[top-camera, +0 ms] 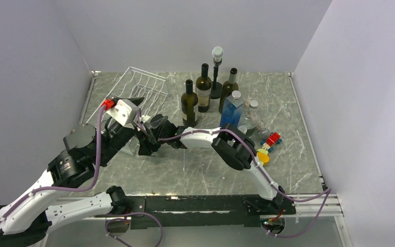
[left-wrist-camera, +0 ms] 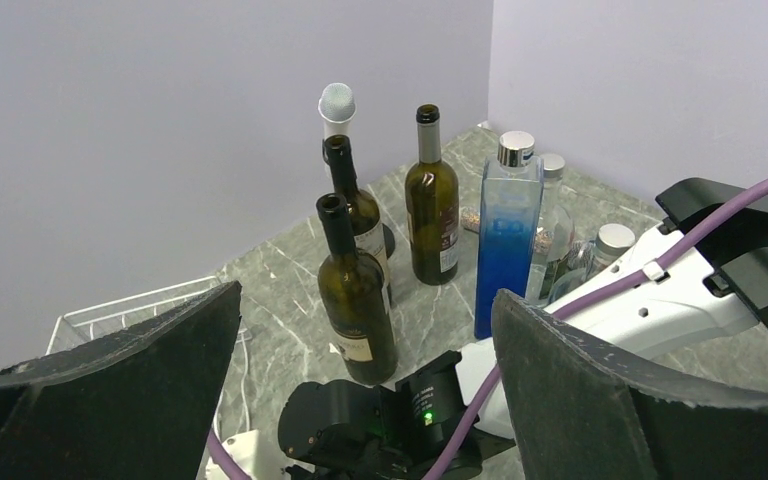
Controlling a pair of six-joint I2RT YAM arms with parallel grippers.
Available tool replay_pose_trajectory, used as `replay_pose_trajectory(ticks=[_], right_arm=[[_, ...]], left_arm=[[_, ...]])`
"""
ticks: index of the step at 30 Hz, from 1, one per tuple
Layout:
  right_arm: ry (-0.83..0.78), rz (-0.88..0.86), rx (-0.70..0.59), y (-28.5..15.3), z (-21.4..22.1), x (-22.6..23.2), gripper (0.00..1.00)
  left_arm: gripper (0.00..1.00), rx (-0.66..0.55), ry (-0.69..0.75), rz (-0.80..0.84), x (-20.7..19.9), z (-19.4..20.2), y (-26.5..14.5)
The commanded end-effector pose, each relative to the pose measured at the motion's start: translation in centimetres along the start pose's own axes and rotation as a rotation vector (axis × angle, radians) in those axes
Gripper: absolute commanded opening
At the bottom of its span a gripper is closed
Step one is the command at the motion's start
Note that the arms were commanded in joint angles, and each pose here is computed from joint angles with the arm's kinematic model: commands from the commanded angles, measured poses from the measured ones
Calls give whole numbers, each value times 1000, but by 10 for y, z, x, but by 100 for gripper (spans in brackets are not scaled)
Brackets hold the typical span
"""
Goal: Put the wine bottle on the wine rack
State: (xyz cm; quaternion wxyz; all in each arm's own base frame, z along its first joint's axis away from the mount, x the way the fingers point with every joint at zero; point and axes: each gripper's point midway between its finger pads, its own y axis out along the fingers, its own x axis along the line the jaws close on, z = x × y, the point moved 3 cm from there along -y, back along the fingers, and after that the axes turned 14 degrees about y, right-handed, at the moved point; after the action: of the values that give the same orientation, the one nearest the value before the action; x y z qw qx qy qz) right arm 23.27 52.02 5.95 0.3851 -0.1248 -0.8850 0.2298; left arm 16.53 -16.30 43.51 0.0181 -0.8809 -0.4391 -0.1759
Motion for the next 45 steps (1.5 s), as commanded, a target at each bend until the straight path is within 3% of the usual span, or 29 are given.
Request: replay_pose_trajectory(ticks=[1, 5, 11, 13, 18, 23, 30, 45], right_arm=[[-160, -229, -268, -11, -89, 75, 0], [-148, -217, -252, -3, -88, 75, 0], [-113, -164, -272, 1, -91, 67, 15], [-101, -150, -272, 2, -91, 65, 25], [-90, -111, -284, -3, -85, 57, 68], [-94, -27, -322, -24, -82, 50, 86], [-102, 41, -319, -52, -77, 52, 93], [-53, 292, -355, -146, -77, 54, 92]], left_arm=[[99, -17, -36, -28, 7, -10, -4], [99, -17, -36, -25, 7, -9, -5], [99, -35, -44, -17, 7, -12, -9], [99, -35, -46, -20, 8, -12, -10], [99, -31, -52, -24, 9, -12, -13], [99, -37, -54, -31, 14, -15, -20], [99, -72, -57, -51, 24, -26, -30], [99, -132, -73, -65, 27, -32, -35]])
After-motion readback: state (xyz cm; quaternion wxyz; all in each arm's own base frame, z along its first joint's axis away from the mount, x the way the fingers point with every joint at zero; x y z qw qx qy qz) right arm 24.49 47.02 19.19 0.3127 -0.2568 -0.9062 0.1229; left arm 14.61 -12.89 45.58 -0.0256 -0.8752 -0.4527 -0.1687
